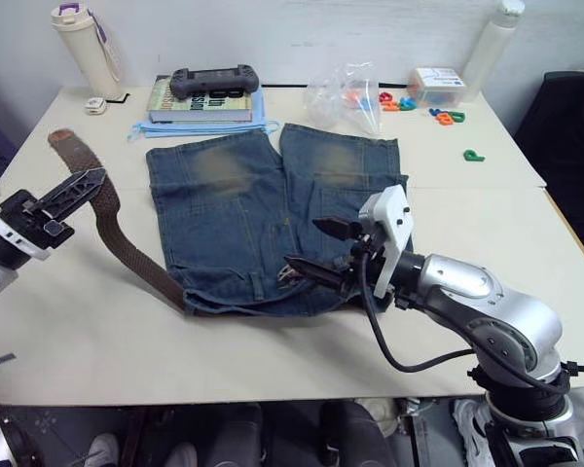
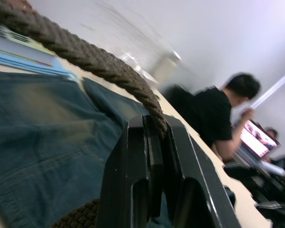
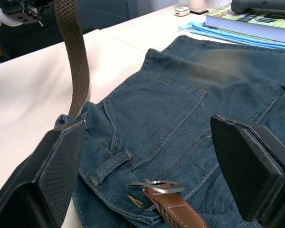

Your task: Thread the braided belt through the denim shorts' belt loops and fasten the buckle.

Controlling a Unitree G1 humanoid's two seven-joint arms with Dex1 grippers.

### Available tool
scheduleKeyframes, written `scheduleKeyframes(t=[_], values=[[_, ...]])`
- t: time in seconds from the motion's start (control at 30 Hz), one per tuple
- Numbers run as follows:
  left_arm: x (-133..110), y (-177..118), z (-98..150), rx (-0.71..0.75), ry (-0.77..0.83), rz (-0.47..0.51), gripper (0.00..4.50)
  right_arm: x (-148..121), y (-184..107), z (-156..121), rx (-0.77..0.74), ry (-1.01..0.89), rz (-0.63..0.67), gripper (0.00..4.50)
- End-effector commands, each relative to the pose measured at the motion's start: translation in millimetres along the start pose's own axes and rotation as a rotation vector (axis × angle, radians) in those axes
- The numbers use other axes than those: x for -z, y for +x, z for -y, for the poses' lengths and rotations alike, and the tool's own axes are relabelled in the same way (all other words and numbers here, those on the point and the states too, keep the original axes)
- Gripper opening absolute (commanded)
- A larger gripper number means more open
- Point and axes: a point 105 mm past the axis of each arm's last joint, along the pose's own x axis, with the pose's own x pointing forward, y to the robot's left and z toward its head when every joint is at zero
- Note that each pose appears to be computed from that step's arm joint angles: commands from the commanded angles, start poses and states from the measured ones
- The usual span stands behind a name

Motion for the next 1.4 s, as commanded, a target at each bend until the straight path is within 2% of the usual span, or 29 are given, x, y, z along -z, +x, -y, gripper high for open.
scheduleKeyframes(t=[0.03,0.17,0.27,0.37,0.53,0.93,1.03,1.07,1.23,1.27,1.3,1.4], values=[[10.8,9.4,9.2,0.124,0.055,-0.166,0.07,-8.3,7.9,2.0,-0.011,0.086,0.032,4.50],[43.0,12.4,29.2,0.325,0.105,-0.435,0.07,-12.1,25.6,-5.8,-0.092,0.333,0.074,4.50],[56.0,16.1,42.7,0.448,0.121,-0.530,0.07,-11.2,36.6,-15.7,-0.173,0.524,0.074,4.50],[61.7,25.1,57.4,0.553,0.116,-0.554,0.07,-10.1,46.7,-21.6,-0.231,0.712,0.078,4.50],[71.7,29.9,81.8,0.694,0.072,-0.588,0.07,-10.3,56.9,-33.5,-0.331,0.887,0.056,4.50],[83.9,30.3,90.9,0.752,0.038,-0.620,0.07,-32.0,72.4,-51.4,-0.447,0.961,0.071,4.50],[84.1,31.3,91.0,0.751,0.039,-0.616,0.00,-32.1,73.4,-49.8,-0.438,0.964,0.076,3.68],[84.5,31.6,91.1,0.751,0.039,-0.615,0.00,-33.0,73.5,-49.0,-0.436,0.967,0.083,3.28],[86.7,32.4,88.0,0.727,0.062,-0.620,0.00,-39.2,74.6,-41.0,-0.409,1.000,0.143,0.73],[86.7,33.5,85.7,0.710,0.071,-0.616,0.88,-39.7,74.7,-39.3,-0.401,1.004,0.152,0.19],[86.4,34.6,83.9,0.695,0.082,-0.609,1.21,-39.8,74.9,-37.0,-0.387,1.007,0.161,0.00],[85.8,38.9,77.1,0.633,0.157,-0.584,2.58,-39.3,76.1,-28.5,-0.329,1.027,0.191,0.00]])
